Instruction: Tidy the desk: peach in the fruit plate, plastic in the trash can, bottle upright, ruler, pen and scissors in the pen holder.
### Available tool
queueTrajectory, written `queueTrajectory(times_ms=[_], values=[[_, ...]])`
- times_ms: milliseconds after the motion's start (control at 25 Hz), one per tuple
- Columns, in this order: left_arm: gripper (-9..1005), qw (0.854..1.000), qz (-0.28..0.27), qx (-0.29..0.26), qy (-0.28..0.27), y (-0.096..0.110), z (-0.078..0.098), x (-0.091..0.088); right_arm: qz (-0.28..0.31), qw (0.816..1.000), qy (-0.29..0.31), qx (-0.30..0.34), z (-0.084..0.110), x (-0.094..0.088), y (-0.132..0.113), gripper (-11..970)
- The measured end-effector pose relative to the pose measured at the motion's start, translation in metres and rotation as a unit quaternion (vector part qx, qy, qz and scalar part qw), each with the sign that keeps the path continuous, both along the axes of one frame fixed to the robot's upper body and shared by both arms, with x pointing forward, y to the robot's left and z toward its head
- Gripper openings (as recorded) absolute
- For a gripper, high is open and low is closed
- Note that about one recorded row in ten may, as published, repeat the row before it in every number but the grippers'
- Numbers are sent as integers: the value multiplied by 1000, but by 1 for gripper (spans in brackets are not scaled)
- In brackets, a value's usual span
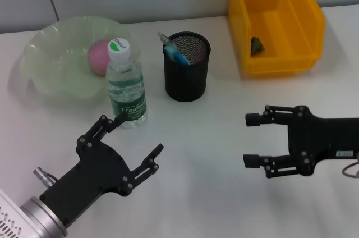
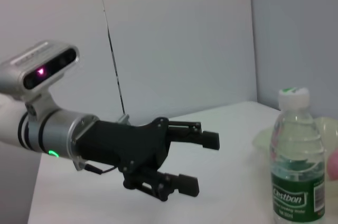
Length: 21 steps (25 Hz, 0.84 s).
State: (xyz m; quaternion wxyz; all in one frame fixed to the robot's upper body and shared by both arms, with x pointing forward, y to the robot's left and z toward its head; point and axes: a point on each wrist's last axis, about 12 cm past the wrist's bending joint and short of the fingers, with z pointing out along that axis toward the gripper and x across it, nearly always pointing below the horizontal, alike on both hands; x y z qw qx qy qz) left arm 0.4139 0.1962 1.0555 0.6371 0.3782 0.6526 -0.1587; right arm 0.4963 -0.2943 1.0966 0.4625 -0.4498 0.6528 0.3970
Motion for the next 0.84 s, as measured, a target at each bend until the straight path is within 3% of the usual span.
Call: queueTrajectory(times_ms=[840], values=[[811,1000,3,-3,1,2,-2,-4,-11,1000,6,3,-5,-3,2,824]])
